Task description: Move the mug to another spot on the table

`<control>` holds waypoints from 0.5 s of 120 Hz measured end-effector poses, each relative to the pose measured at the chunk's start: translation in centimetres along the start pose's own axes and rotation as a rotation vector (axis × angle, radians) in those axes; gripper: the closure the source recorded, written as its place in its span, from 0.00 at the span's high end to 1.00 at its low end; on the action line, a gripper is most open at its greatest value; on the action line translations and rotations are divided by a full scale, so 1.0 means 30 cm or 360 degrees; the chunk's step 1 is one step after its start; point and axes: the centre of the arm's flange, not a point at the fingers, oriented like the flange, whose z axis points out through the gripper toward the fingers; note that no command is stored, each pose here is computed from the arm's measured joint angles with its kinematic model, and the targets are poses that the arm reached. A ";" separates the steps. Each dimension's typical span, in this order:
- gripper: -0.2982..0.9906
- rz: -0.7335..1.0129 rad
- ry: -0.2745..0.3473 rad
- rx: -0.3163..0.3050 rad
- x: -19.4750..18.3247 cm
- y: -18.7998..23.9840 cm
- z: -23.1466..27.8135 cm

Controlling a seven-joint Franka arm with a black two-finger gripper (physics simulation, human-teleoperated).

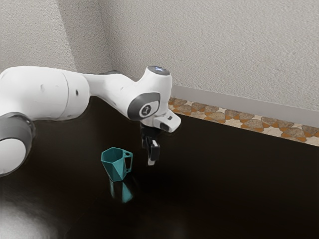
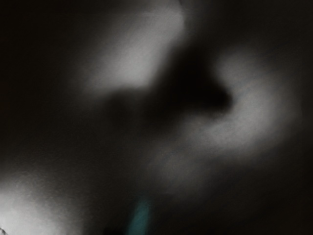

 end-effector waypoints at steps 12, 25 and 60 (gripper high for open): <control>0.74 -0.0202 0.0275 -0.0129 -0.128 -0.105 -0.228; 0.75 -0.0389 0.0475 -0.0196 -0.316 -0.191 -0.443; 0.75 -0.0714 0.0682 -0.0229 -0.657 -0.377 -0.838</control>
